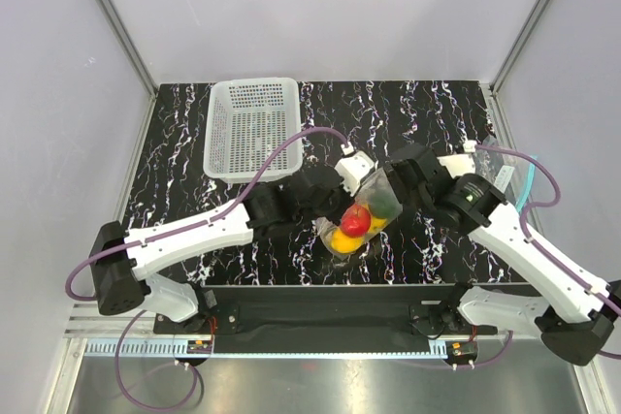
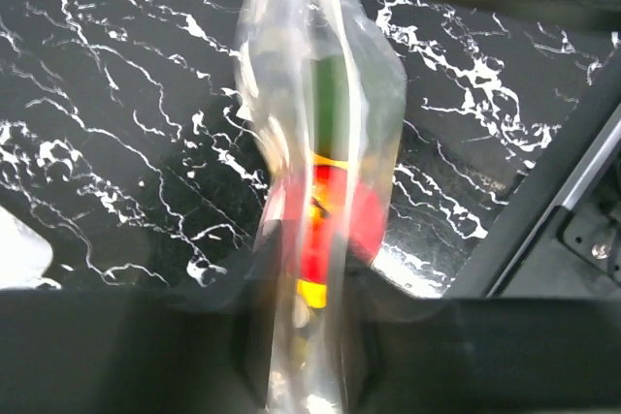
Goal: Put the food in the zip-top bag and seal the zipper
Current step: Zip the zipper food storage bag at the center of the board.
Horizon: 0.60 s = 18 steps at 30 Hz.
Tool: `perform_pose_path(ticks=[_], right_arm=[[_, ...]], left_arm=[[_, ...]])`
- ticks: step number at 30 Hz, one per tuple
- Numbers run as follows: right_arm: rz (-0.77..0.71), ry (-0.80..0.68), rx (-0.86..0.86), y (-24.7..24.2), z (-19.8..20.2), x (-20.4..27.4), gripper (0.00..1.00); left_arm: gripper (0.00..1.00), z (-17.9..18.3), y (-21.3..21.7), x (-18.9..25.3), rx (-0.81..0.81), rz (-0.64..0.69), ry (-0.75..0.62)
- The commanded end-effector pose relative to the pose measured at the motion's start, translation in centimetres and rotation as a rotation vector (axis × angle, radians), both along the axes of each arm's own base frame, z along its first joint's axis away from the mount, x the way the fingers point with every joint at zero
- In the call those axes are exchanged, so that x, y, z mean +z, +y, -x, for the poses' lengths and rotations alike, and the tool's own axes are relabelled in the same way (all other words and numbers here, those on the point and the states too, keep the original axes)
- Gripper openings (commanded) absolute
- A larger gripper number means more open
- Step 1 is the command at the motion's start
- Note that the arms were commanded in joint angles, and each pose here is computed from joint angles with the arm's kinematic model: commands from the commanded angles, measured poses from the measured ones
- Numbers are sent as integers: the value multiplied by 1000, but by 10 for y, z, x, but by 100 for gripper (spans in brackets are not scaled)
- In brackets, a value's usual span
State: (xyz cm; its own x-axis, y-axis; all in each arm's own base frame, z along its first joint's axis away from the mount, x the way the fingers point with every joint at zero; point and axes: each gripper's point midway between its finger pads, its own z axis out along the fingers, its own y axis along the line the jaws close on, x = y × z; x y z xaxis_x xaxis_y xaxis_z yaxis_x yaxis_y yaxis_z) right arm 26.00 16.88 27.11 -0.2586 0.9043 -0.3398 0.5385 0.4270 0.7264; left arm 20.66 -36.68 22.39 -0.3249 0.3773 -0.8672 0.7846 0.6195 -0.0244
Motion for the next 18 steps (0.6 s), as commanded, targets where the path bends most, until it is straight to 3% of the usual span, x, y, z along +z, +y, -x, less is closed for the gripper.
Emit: perform_pose_path(ticks=[1,2,5,6,8,9,13,18], right_arm=[[0,-100,-45,-19,1,17,51],[5,-124,-45,-20,0,17,60],[56,-206,2,-27,2,29,72],[161,-241,84,-28,2,32,78],[198,-332,172,-24,4,46,84],[311,-371,264,-24,7,48,90],[396,-603,552,-6,34,70,89],[540,-634,710,-3,44,57,89]], left_arm=[[8,-7,-1,47,6,70,-93],[4,-7,1,50,-9,60,-108],[0,-6,8,55,-34,10,-132],[0,-5,10,56,-39,4,-130],[0,-4,17,55,-79,-45,-155],[0,-3,21,55,-86,-55,-158],[0,0,40,38,-121,-115,-153],[0,2,61,31,-109,-89,-146]])
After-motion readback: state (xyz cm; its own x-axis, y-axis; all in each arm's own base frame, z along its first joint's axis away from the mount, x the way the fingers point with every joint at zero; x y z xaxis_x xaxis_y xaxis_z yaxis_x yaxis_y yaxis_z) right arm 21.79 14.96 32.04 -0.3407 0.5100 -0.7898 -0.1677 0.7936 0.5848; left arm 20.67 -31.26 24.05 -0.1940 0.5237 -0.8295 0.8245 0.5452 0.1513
